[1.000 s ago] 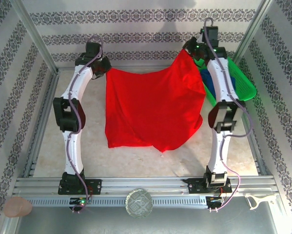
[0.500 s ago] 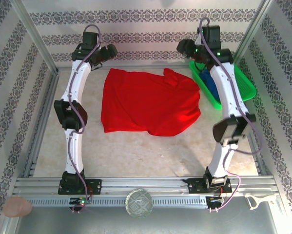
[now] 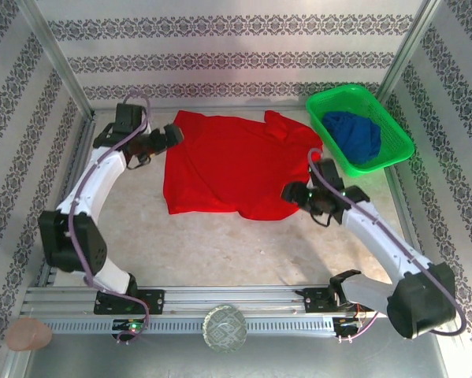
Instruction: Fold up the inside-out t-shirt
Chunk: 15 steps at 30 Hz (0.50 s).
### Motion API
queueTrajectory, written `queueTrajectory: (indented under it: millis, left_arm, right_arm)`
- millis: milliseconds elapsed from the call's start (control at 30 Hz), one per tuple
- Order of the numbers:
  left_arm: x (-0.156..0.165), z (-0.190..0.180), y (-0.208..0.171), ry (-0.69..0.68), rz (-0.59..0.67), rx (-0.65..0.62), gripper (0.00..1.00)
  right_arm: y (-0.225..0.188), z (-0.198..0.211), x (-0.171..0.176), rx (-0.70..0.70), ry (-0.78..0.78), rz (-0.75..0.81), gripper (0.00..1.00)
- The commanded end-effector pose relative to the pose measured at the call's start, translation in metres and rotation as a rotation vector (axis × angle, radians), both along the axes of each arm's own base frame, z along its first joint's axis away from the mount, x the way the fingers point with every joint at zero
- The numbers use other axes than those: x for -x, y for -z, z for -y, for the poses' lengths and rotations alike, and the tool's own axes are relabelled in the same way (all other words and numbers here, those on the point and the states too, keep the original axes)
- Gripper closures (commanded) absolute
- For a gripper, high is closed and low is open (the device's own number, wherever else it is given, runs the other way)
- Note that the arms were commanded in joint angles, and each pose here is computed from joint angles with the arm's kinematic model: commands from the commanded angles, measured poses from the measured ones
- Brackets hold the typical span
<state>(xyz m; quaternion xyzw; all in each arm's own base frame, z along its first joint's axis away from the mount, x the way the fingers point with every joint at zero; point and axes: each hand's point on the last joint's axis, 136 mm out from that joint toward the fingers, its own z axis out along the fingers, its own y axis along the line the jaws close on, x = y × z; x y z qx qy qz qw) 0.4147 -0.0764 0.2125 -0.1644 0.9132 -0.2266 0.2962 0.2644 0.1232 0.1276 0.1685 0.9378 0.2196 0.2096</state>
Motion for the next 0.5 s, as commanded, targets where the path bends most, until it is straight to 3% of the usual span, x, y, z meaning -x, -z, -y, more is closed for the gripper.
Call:
queueTrajectory:
  millis: [0, 167, 333, 467]
  left_arm:
    - [0.052, -0.002, 0.029, -0.025, -0.115, -0.032, 0.0]
    - [0.104, -0.017, 0.074, -0.097, -0.228, -0.07, 0.0]
    - [0.119, -0.012, 0.111, -0.098, -0.332, -0.049, 0.01]
    - [0.119, -0.009, 0.123, -0.083, -0.359, -0.081, 0.13]
  right_arm:
    - [0.014, -0.01, 0.016, -0.087, 0.051, -0.01, 0.38]
    - [0.039, -0.024, 0.018, -0.117, 0.052, -0.021, 0.37]
    - [0.051, -0.036, 0.001, -0.125, 0.033, -0.042, 0.36]
    - [0.059, -0.041, -0.007, -0.121, 0.034, -0.068, 0.36]
